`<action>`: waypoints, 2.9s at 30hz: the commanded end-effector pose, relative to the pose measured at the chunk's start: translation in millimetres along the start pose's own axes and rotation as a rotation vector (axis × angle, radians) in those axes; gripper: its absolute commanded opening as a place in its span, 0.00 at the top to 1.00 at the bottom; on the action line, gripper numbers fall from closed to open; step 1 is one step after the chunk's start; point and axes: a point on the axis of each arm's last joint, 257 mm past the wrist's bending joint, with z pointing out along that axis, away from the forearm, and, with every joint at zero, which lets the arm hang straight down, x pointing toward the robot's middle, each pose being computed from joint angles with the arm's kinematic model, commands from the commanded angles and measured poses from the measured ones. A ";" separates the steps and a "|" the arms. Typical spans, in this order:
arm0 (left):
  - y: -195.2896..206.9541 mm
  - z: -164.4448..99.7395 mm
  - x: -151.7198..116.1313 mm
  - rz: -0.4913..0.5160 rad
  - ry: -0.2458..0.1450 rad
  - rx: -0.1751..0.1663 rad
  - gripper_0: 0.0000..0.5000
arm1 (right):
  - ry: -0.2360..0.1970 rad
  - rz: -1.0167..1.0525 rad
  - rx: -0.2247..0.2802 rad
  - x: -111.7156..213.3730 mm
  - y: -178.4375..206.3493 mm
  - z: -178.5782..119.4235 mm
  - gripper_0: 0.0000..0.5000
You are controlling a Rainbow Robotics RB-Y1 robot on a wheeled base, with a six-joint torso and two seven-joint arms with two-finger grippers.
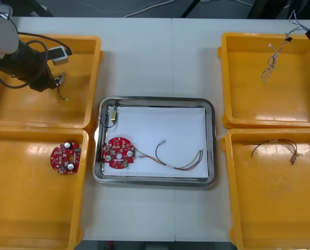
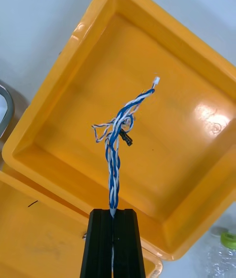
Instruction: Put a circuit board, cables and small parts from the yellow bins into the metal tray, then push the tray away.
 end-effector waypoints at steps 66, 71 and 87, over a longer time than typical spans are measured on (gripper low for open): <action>21.9 -90.3 -34.9 0.127 -0.026 0.083 1.00 | 0.027 -0.228 0.000 39.7 2.3 77.9 0.00; 14.5 -116.5 -38.4 0.211 0.014 0.100 1.00 | 0.032 -0.343 0.040 34.3 3.5 95.2 0.00; -37.7 -182.1 -60.9 -0.211 0.139 0.065 1.00 | -0.013 -0.368 0.008 26.4 18.2 165.2 0.00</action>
